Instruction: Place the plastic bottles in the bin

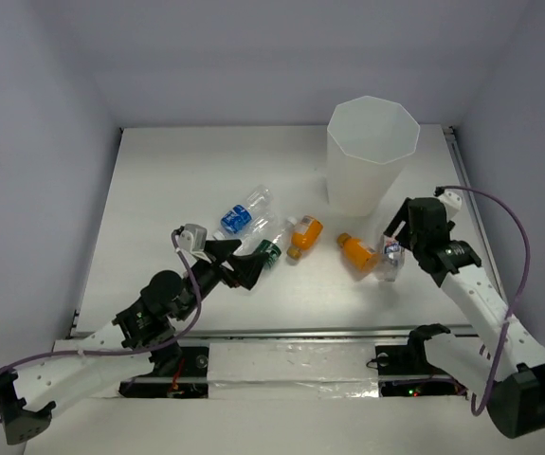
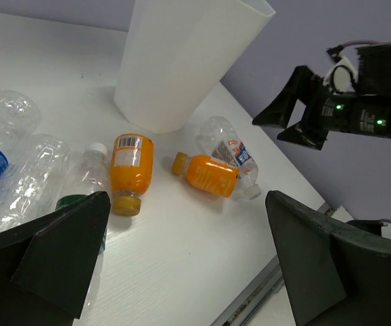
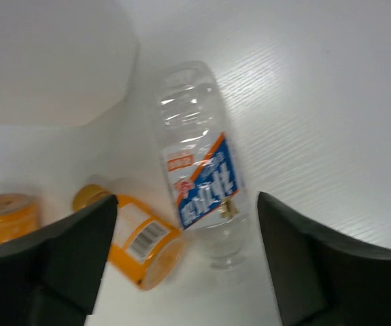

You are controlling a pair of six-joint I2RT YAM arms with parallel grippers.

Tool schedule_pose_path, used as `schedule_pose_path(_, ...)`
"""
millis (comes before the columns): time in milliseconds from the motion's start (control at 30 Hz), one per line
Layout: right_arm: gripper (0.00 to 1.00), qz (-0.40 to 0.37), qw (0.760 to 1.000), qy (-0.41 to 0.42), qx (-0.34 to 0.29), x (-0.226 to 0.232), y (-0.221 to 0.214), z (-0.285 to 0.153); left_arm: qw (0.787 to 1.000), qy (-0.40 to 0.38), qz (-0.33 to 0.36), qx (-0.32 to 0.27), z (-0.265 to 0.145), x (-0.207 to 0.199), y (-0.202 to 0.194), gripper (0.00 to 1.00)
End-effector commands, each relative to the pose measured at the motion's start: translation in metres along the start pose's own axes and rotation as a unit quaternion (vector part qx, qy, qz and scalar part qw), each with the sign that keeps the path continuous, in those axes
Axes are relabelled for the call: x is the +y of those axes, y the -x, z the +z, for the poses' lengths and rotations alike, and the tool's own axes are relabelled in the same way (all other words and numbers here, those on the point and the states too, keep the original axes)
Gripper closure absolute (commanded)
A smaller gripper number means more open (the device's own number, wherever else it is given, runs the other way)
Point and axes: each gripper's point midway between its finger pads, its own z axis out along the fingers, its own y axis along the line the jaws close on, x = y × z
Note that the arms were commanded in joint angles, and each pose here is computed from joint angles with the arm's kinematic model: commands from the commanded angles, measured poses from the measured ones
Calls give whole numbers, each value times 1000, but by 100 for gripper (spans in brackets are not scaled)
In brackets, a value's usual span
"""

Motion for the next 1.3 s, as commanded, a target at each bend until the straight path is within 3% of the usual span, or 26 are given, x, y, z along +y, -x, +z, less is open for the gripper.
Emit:
schedule_pose_path(0,6,1,1000,0,13,-2,7,13,998,-33,-10,-45,-4,-12,19,1)
schedule_pose_path(67,0,-4,999,7,32,-3,3,21,998,-30,-8,-47,-5,-9,16,1)
schedule_pose_path(300,0,-37,991,2,129,-1,-33,51,999,-32,-3,-38,-6,-6,9,1)
schedule_pose_path(733,1,-61,981,-39,180,-6,-47,89,998,-32,-9,-54,-15,-7,15,1)
schedule_pose_path(967,17,-60,977,-72,191,-19,-52,100,998,-25,-8,-54,-16,-6,14,1)
schedule_pose_path(1000,26,-57,978,-74,187,-20,-50,98,998,-24,-8,-54,-16,-6,14,1)
schedule_pose_path(1100,37,-41,983,-80,159,-24,-40,86,998,-19,-7,-53,-15,-4,13,1)
schedule_pose_path(1267,41,-9,993,-74,93,-27,-10,56,1000,-12,3,-25,-5,-4,-1,1)
